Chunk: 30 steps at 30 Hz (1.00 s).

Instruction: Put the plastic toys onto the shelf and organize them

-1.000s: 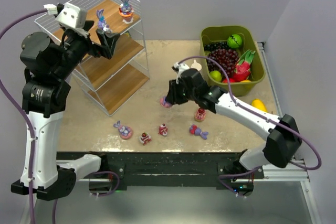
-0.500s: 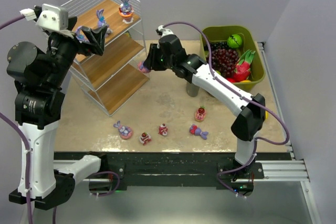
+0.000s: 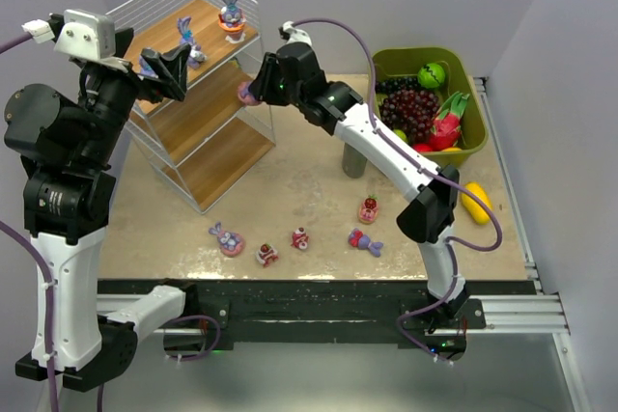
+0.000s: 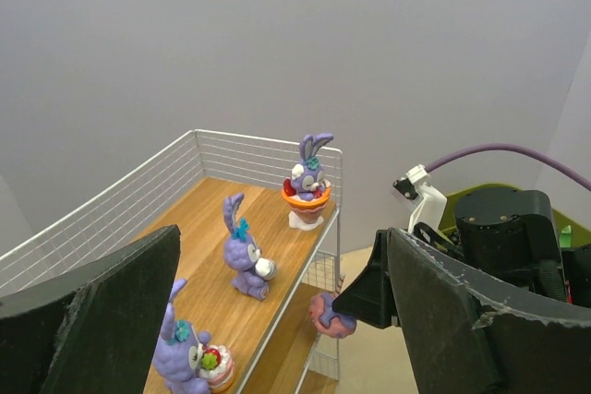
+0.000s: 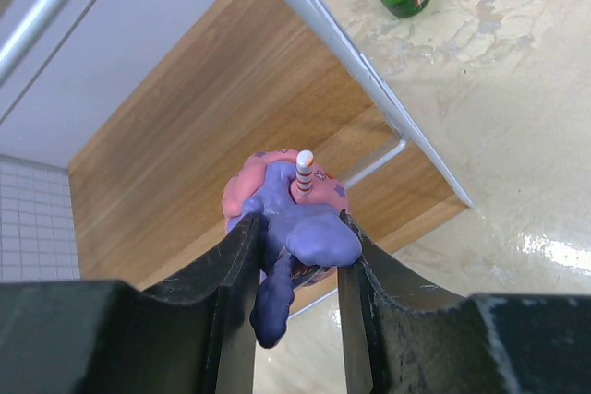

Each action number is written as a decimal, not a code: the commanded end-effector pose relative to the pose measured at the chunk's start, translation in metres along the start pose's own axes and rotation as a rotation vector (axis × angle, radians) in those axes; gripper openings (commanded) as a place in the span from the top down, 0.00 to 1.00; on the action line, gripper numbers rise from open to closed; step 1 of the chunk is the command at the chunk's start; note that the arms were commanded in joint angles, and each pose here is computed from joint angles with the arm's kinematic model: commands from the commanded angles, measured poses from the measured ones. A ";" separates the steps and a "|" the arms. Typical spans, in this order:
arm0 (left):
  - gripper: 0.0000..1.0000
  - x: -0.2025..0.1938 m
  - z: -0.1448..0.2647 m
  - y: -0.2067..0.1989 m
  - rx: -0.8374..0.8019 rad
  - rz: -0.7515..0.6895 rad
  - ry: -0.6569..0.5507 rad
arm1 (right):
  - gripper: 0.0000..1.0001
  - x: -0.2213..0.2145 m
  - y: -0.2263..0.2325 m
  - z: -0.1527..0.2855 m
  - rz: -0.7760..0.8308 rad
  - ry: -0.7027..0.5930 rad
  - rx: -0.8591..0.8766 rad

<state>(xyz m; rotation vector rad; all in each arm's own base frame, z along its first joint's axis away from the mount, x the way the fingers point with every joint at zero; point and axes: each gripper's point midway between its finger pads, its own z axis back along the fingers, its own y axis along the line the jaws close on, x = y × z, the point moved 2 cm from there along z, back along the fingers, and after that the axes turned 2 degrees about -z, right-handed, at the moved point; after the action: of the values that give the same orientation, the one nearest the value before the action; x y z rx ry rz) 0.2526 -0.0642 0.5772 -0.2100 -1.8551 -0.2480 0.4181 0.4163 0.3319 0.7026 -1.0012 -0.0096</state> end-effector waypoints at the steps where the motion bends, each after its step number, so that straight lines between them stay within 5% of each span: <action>1: 0.03 0.011 0.001 0.002 0.019 0.010 -0.050 | 1.00 0.036 0.023 0.008 -0.063 -0.131 0.045; 30: 0.03 0.003 0.003 0.007 0.051 0.008 -0.030 | 0.94 0.026 0.036 -0.004 0.007 -0.229 -0.032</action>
<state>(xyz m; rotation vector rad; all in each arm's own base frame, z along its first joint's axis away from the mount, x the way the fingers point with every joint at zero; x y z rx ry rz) 0.2525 -0.0590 0.5725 -0.1879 -1.8549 -0.2165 0.4277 0.4458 0.3293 0.6786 -1.1131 -0.0686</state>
